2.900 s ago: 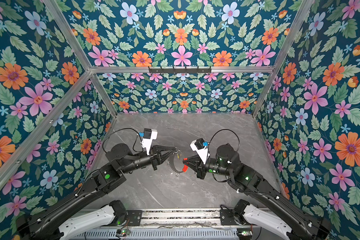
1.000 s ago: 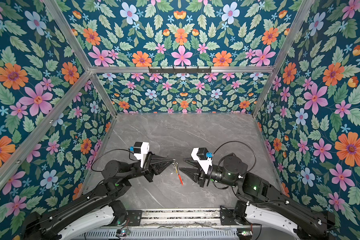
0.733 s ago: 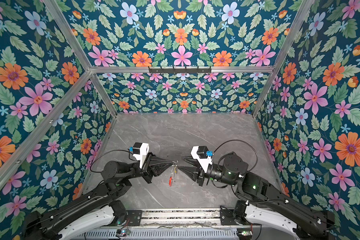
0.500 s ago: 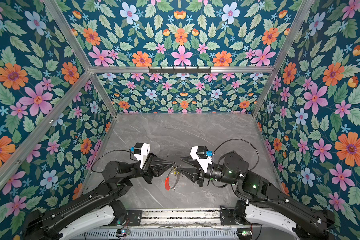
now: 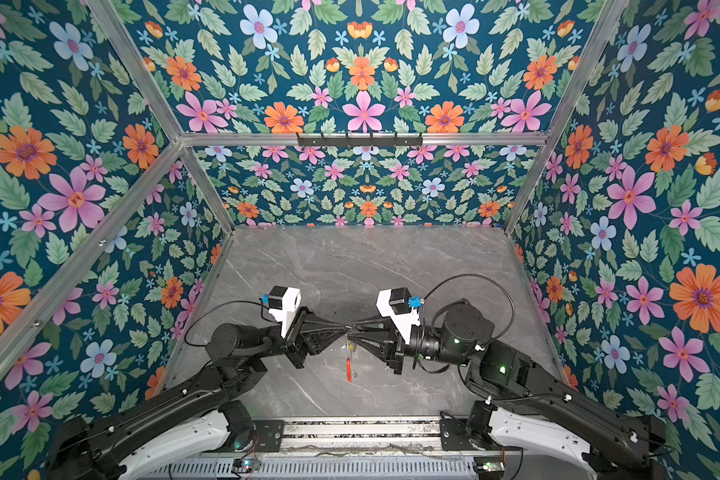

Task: Remove the keys from the keyring

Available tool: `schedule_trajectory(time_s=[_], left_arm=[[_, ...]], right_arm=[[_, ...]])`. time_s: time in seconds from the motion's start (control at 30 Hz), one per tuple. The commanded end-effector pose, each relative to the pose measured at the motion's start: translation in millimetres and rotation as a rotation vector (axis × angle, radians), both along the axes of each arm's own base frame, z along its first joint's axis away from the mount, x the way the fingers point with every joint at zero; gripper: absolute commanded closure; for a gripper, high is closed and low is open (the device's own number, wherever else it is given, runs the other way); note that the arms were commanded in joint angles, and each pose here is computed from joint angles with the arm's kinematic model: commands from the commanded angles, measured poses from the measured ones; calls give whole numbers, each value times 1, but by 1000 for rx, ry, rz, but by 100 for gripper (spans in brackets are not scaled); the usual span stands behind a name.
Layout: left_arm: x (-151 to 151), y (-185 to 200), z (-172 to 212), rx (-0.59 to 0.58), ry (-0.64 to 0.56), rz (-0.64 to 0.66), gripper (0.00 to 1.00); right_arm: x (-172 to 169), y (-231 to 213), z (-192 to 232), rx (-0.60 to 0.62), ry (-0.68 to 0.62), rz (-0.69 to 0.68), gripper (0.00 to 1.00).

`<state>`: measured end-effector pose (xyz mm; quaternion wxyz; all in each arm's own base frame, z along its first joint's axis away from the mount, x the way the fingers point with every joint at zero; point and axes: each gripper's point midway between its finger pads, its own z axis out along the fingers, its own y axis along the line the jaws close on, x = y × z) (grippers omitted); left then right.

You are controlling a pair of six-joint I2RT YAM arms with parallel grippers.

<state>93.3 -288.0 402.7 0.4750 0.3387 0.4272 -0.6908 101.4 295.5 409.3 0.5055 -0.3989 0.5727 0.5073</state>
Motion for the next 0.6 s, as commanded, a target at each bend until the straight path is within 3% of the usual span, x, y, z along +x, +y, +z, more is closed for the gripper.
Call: schedule_trajectory(time_s=[0.0, 0.43, 0.57], left_arm=[[-3, 5, 10, -47, -26, -1, 100], [0, 3, 9, -47, -21, 10, 100], [1, 3, 9, -45, -16, 14, 100]], right_arm=[[0, 1, 3, 16, 18, 7, 79], [4, -1, -4, 4, 49, -4, 99], [4, -1, -4, 1, 53, -1, 100]])
